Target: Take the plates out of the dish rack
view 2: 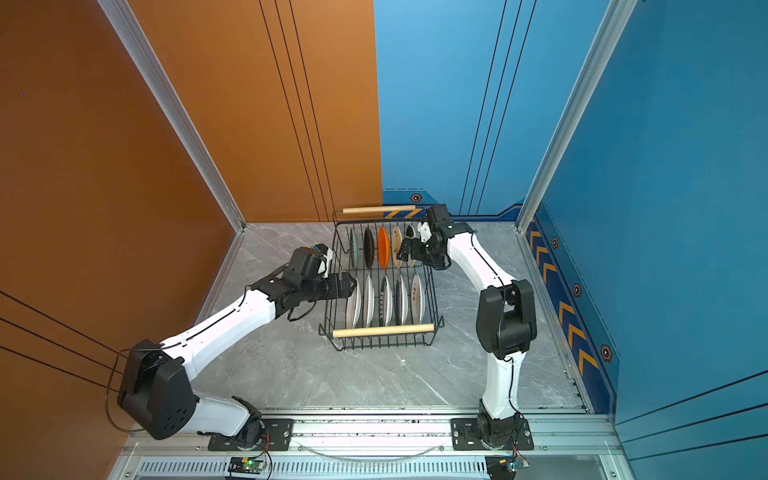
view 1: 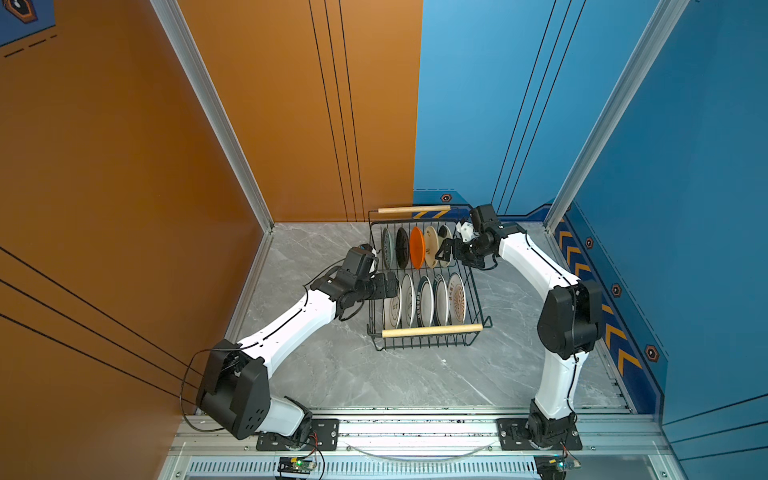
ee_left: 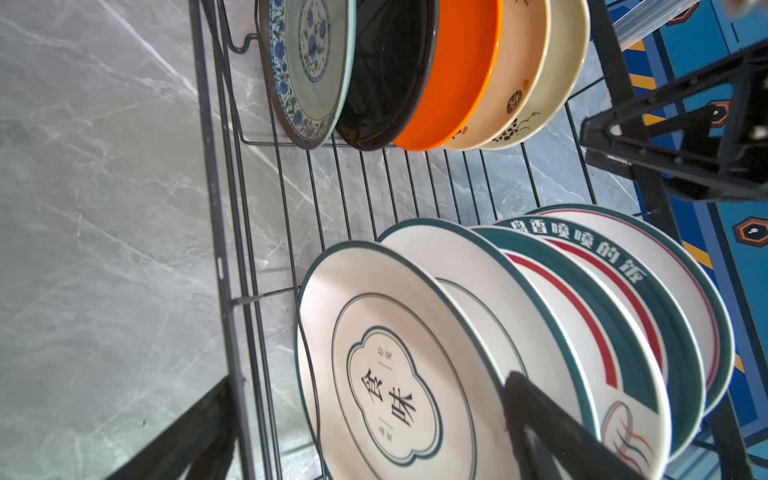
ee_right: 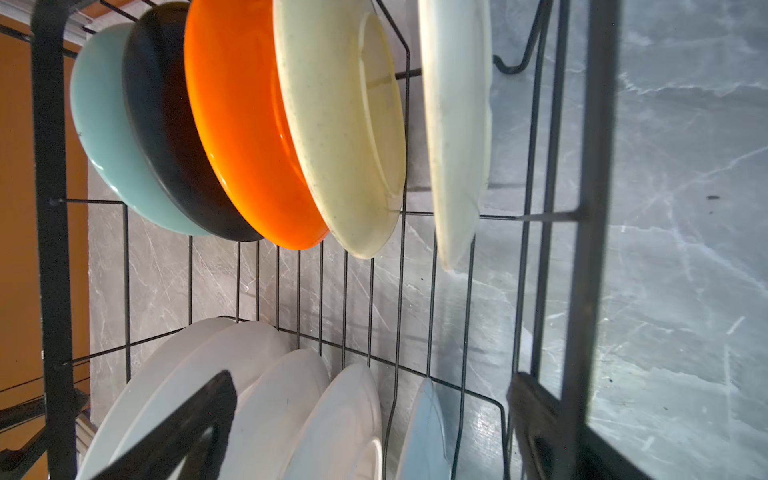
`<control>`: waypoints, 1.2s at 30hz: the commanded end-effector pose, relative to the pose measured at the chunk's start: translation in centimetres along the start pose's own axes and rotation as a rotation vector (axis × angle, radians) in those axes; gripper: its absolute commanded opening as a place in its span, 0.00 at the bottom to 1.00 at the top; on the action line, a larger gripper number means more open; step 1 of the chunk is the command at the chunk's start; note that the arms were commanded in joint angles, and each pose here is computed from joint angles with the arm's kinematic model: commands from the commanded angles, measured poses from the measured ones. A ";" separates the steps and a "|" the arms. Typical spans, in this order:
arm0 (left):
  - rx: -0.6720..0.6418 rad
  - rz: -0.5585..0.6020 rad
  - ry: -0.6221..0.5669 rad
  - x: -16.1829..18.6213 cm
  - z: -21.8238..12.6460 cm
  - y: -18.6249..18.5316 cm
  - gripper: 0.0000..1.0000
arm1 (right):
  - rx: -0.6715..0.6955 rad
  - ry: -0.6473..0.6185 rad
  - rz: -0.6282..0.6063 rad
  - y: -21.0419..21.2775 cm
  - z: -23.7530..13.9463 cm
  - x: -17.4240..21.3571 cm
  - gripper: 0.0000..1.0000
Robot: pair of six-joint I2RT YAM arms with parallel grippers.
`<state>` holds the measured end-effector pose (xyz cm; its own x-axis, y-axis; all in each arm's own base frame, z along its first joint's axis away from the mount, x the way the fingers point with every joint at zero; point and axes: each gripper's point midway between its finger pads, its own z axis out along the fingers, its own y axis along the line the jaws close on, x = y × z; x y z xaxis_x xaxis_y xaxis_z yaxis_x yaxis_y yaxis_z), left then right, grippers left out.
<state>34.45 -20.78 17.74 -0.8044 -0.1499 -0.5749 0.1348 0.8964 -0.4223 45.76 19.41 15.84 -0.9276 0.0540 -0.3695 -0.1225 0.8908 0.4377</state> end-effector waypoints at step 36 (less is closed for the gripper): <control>-0.173 -0.087 -0.135 1.0 -11.3 8.3 0.98 | 0.047 -0.172 -0.111 3.9 -6.6 -4.6 1.00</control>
<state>28.30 -9.78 20.45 -0.7301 -0.2960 -0.6160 -0.0496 0.9219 -0.3842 47.86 22.60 21.98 -0.8547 -0.0353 -0.5179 -0.2669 0.8856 0.3801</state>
